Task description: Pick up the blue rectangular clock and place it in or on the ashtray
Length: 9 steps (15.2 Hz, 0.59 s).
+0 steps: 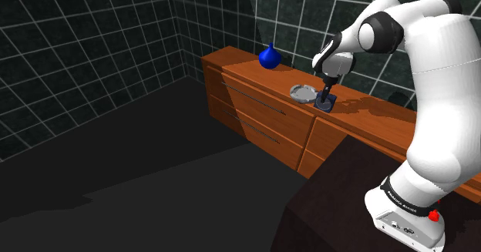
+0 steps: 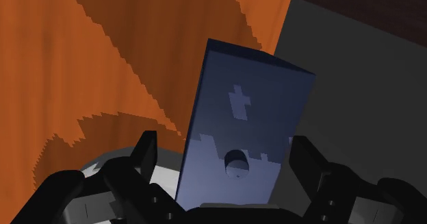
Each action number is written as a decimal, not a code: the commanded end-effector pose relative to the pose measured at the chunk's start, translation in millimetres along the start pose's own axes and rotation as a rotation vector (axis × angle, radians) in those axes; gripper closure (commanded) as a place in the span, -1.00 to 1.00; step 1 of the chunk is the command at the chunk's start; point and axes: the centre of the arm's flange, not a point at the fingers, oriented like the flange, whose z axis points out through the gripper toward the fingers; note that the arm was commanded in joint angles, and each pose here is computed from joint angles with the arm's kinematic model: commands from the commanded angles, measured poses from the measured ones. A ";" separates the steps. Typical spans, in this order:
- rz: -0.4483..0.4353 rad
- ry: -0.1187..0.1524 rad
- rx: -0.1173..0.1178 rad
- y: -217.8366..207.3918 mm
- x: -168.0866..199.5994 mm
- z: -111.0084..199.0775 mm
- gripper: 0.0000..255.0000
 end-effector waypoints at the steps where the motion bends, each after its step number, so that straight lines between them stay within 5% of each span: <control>1: 0.000 0.000 0.000 0.0 0.0 0.0 -1.00; 2: 0.000 0.000 0.000 0.0 0.0 0.0 -1.00; 3: 0.000 0.000 0.000 0.0 0.0 0.0 1.00; 9: 0.000 0.000 0.000 0.0 0.3 0.0 1.00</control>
